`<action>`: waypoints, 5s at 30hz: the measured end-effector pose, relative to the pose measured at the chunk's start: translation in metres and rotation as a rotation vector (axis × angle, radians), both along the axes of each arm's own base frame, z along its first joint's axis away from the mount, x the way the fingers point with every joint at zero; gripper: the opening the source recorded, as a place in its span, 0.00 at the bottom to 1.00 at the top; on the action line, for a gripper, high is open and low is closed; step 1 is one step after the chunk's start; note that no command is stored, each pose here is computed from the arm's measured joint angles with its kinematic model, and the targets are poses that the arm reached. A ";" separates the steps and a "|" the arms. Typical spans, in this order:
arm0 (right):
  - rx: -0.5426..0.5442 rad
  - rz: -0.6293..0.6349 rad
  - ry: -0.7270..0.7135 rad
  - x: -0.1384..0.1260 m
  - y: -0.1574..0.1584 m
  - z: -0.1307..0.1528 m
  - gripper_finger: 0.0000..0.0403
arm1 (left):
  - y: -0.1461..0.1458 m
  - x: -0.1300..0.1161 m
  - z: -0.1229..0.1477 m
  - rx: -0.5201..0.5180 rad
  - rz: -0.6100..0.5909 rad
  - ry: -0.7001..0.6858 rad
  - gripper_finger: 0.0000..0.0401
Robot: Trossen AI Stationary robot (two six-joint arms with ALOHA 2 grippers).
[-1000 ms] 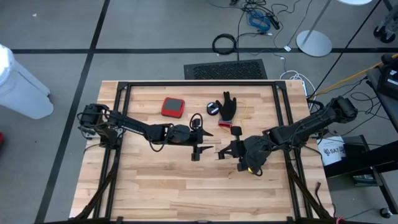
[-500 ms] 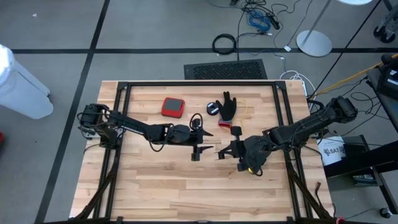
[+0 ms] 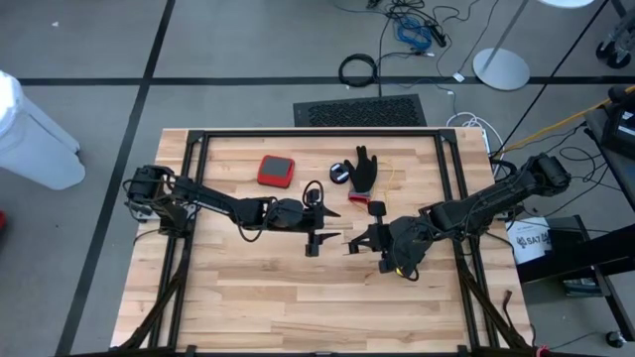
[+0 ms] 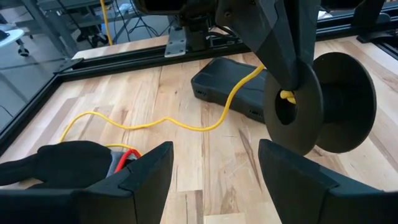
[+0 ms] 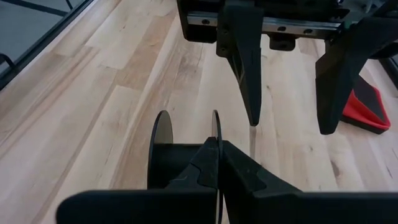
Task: Coil cords
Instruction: Coil the yellow wire onto spool
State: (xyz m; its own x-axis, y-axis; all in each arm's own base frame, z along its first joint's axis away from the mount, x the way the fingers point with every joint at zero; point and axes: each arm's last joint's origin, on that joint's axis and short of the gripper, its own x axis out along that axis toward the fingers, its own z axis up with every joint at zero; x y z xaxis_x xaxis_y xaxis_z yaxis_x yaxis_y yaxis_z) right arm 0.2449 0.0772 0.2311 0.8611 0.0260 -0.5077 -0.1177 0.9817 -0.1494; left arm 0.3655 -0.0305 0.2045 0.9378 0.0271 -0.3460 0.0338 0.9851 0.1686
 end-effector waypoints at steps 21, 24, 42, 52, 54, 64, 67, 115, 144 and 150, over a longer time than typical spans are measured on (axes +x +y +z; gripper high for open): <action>-0.006 0.011 0.001 0.000 0.000 0.000 0.00 | 0.001 0.002 0.005 -0.088 0.028 -0.060 0.61; -0.017 0.017 0.000 0.000 0.000 0.000 0.00 | 0.001 0.002 0.006 -0.125 -0.008 -0.066 0.61; -0.048 -0.008 -0.112 0.009 -0.011 0.010 0.00 | 0.003 0.004 0.010 -0.188 -0.026 -0.087 0.54; -0.018 -0.040 -0.034 0.006 -0.013 0.003 0.00 | 0.007 0.004 0.017 -0.106 0.059 -0.126 0.41; -0.016 -0.044 -0.018 0.005 -0.014 0.002 0.00 | 0.006 0.004 0.017 -0.110 0.051 -0.123 0.41; -0.022 -0.049 -0.024 0.005 -0.014 0.002 0.00 | -0.008 0.002 0.016 -0.203 -0.093 -0.100 0.41; -0.021 -0.049 -0.029 0.005 -0.014 0.003 0.00 | -0.011 0.002 0.016 -0.205 -0.104 -0.097 0.41; -0.043 -0.164 -0.047 -0.018 -0.021 0.021 0.20 | 0.006 0.004 0.015 -0.056 0.044 -0.114 0.00; -0.332 -0.564 -0.131 -0.039 0.001 0.018 0.19 | -0.003 -0.018 0.090 -0.059 0.174 -0.537 0.00; -0.356 -0.568 -0.161 -0.036 0.002 0.021 0.19 | -0.005 -0.019 0.094 -0.070 0.167 -0.575 0.00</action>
State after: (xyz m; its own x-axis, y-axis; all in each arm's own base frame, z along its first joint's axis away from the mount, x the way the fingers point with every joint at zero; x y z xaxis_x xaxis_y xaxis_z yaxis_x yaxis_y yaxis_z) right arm 0.2094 0.0793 0.2524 0.7576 -0.5959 -0.2665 0.4508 0.7728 -0.4467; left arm 0.3470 -0.0360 0.2984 0.9602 0.1858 0.2087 -0.1998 0.9786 0.0483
